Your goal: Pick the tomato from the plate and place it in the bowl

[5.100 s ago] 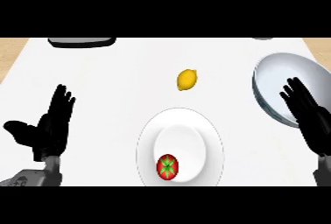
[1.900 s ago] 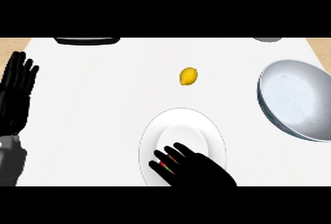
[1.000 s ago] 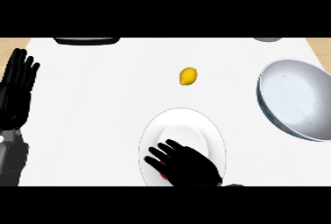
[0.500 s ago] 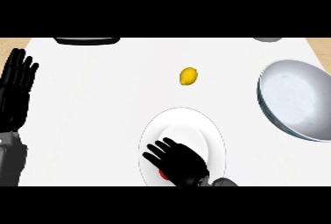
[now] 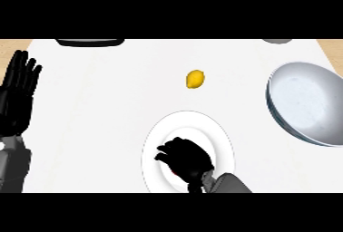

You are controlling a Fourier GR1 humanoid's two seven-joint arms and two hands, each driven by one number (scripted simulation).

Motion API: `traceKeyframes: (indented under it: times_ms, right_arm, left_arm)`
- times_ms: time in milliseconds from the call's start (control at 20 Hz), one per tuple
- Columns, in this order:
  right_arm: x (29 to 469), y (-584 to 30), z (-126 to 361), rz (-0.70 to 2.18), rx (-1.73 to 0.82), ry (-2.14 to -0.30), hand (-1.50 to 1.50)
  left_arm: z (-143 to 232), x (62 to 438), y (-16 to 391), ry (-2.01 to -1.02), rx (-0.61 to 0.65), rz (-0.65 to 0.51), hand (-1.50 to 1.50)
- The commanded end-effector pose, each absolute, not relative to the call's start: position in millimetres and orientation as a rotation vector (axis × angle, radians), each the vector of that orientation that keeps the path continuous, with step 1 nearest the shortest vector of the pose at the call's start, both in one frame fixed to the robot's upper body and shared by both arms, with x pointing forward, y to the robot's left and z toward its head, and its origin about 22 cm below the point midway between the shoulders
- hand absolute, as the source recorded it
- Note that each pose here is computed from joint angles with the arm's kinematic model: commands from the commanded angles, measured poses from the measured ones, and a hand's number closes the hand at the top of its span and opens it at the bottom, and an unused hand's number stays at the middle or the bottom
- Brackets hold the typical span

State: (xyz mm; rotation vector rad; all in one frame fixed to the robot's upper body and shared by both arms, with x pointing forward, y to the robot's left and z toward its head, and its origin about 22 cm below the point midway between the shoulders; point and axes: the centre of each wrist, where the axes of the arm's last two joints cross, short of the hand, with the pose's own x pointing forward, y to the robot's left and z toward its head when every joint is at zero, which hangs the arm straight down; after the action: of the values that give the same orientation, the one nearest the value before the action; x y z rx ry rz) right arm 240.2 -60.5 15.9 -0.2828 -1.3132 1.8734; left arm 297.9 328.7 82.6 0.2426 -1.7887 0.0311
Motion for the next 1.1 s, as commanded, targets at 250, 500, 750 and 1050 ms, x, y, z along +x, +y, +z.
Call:
traceKeyframes:
  times_ms: [250, 500, 750, 1050]
  right_arm:
    - [247, -63, 8, 1.866, -0.275, -1.484, 1.5]
    - [266, -248, 14, 1.616, -0.661, -1.188, 1.5]
    - [259, -383, 40, 1.361, -0.908, -0.916, 1.5]
    - [221, -521, 115, 1.141, -1.069, -0.91, 1.5]
  left_arm:
    - [87, 292, 325, -1.786, 0.23, 0.03, 0.0]
    - [84, 286, 347, -1.776, 0.314, 0.089, 0.0]
    - [79, 278, 358, -1.758, 0.361, 0.13, 0.0]
    - [77, 272, 360, -1.756, 0.349, 0.124, 0.0]
